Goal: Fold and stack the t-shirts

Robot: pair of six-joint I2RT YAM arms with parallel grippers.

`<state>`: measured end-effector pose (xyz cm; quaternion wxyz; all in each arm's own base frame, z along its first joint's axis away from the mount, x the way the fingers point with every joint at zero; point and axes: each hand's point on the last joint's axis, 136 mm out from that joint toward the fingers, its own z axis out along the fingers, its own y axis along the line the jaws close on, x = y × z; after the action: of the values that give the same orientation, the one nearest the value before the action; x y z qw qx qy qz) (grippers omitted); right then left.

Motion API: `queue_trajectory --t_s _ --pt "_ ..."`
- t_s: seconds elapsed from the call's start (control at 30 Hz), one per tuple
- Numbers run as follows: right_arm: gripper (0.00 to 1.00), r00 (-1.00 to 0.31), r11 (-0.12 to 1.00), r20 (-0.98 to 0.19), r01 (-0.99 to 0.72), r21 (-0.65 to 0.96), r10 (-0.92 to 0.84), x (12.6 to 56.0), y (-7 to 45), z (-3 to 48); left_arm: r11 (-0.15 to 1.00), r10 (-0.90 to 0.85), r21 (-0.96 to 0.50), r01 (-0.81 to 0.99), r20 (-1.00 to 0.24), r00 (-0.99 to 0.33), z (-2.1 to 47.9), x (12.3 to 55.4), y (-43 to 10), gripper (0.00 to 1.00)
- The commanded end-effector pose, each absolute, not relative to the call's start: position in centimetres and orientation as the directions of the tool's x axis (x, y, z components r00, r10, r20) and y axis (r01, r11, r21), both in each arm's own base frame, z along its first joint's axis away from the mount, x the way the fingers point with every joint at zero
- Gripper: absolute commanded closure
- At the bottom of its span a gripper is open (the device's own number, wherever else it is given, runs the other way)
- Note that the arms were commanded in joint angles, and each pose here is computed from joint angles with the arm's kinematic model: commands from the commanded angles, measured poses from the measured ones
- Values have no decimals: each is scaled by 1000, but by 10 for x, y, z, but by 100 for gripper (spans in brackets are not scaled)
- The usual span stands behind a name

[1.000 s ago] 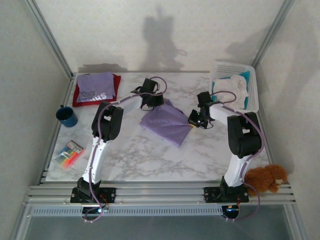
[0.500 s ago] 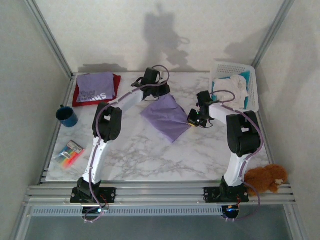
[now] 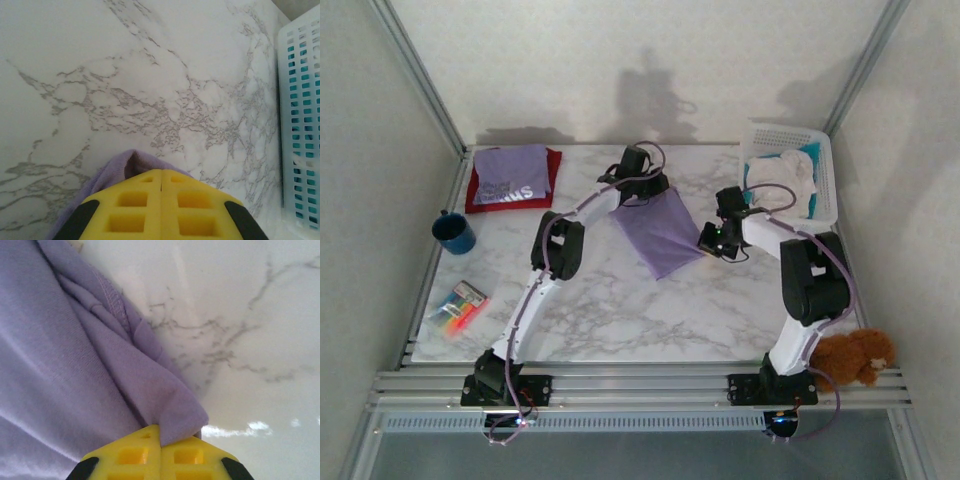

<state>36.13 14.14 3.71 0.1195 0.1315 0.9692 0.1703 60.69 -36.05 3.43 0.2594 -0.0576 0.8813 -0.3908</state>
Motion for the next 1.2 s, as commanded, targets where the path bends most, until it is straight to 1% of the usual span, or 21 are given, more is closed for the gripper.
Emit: queue_trajectory --t_s 0.0,0.03,0.07,0.17,0.2,0.23,0.27,0.3,0.33,0.37,0.4,0.43,0.47,0.53,0.6,0.67,0.77,0.83,0.9,1.0,1.17 --pt "89 -933 930 -177 264 255 313 339 116 45 771 -340 -636 -37 -362 -868 -7 601 -324 100" --pt "84 -931 930 -178 270 248 318 339 113 45 772 -350 -634 -45 -365 -863 -5 603 -319 100" --pt "76 -930 930 -175 276 242 322 339 109 46 772 -356 -634 -49 -367 -859 -4 606 -315 100" --pt "73 -929 931 -179 279 236 324 341 107 50 745 -364 -666 -42 -353 -862 0 609 -315 100" --pt "69 -930 931 -185 271 244 319 341 108 57 713 -357 -701 -16 -343 -869 8 609 -324 97" --pt "66 -929 934 -197 263 243 313 340 109 63 665 -339 -747 19 -324 -883 20 606 -335 87" --pt "64 -929 940 -217 248 235 300 340 110 72 621 -319 -782 52 -313 -894 38 604 -347 72" --pt "63 -929 946 -235 234 223 286 339 111 82 602 -296 -792 96 -334 -895 58 602 -357 59" --pt "62 -928 949 -249 224 221 277 338 113 89 602 -279 -787 134 -365 -888 77 601 -363 50" --pt "62 -929 951 -256 212 224 267 336 116 97 607 -271 -776 170 -404 -874 98 601 -365 41" --pt "61 -929 952 -261 202 230 261 336 119 102 606 -275 -770 201 -440 -855 121 603 -364 37" --pt "61 -931 952 -262 194 236 255 335 123 106 613 -285 -759 219 -471 -835 141 605 -359 35" --pt "60 -932 951 -260 188 245 251 334 127 109 629 -292 -742 232 -501 -814 157 609 -349 34" --pt "60 -933 944 -256 183 273 254 335 134 113 685 -291 -694 220 -538 -791 170 614 -323 33" --pt "59 -933 934 -241 191 303 269 338 141 114 756 -259 -628 187 -549 -795 161 615 -293 33" --pt "58 -925 918 -232 213 335 300 344 147 111 810 -209 -565 156 -527 -823 141 608 -267 33" --pt "57 -906 902 -268 215 375 327 365 157 111 841 -157 -521 145 -492 -857 119 590 -251 34" --pt "56 -901 902 -286 205 380 326 384 164 113 848 -168 -509 149 -525 -834 124 582 -242 34" --pt "56 -904 904 -286 198 379 318 402 173 112 831 -228 -538 143 -565 -793 144 577 -230 34" --pt "56 -915 898 -271 173 405 298 430 199 104 833 -271 -539 123 -591 -760 162 565 -211 33" --pt "56 -955 892 -216 91 443 205 466 258 77 859 -278 -507 72 -579 -766 157 534 -176 33"
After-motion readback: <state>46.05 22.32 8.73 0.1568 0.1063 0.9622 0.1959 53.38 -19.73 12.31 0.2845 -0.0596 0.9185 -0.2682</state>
